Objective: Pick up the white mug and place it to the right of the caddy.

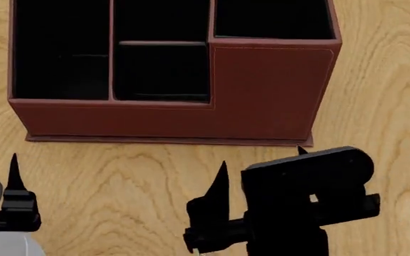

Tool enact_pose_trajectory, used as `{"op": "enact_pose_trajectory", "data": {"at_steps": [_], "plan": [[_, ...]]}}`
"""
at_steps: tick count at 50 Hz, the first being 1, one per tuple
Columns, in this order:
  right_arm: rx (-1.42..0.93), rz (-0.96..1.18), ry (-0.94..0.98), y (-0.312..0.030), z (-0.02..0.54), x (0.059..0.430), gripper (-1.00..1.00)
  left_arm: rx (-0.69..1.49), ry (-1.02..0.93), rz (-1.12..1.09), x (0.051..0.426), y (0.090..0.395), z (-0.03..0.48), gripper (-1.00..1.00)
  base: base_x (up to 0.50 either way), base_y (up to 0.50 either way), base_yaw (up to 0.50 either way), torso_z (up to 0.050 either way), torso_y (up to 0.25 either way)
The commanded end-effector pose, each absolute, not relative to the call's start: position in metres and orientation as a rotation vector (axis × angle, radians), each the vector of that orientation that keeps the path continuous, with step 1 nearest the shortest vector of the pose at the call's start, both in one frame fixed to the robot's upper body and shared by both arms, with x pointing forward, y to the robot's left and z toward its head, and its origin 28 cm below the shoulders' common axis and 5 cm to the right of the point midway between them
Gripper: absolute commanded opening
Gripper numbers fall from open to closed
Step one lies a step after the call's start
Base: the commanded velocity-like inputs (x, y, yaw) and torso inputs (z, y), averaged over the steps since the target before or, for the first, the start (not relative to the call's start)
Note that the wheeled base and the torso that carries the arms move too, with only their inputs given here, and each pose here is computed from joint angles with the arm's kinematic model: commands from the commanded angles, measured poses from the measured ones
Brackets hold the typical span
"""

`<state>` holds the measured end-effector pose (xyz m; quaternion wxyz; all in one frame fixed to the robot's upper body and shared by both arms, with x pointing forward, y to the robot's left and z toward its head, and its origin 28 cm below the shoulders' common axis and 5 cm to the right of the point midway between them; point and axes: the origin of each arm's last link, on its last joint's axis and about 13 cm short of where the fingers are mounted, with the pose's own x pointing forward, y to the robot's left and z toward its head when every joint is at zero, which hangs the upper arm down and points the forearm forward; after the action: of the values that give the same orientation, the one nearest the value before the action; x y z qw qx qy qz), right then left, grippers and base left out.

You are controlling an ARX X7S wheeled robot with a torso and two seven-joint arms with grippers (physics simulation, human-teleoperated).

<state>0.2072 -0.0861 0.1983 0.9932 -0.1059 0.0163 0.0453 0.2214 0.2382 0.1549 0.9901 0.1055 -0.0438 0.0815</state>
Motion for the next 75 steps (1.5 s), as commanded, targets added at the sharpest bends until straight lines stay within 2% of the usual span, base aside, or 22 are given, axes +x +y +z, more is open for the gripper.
{"op": "enact_pose_trajectory", "data": {"at_steps": [1, 3, 23, 42, 55, 75], "plan": [[-0.280, 0.165, 0.080, -0.079, 0.228, 0.197, 1.00, 0.239, -0.083, 0.206, 0.219, 0.248, 0.162, 1.00, 0.00, 0.00, 0.00, 0.000, 0.000], [-0.319, 0.279, 0.103, -0.078, 0.237, 0.187, 1.00, 0.242, -0.084, 0.208, 0.219, 0.248, 0.162, 1.00, 0.00, 0.00, 0.00, 0.000, 0.000], [-0.275, 0.414, 0.282, -0.081, 0.299, 0.174, 1.00, 0.260, -0.095, 0.222, 0.216, 0.251, 0.167, 1.00, 0.00, 0.00, 0.00, 0.000, 0.000], [-0.279, 0.551, 0.399, -0.068, 0.346, 0.172, 1.00, 0.254, -0.103, 0.223, 0.215, 0.252, 0.169, 1.00, 0.00, 0.00, 0.00, 0.000, 0.000], [-0.317, 0.625, 0.488, -0.052, 0.353, 0.178, 1.00, 0.253, -0.115, 0.246, 0.211, 0.259, 0.172, 1.00, 0.00, 0.00, 0.00, 0.000, 0.000], [-0.378, 0.773, 0.585, -0.019, 0.336, 0.189, 1.00, 0.251, -0.120, 0.278, 0.211, 0.267, 0.172, 1.00, 0.00, 0.00, 0.00, 0.000, 0.000]]}}
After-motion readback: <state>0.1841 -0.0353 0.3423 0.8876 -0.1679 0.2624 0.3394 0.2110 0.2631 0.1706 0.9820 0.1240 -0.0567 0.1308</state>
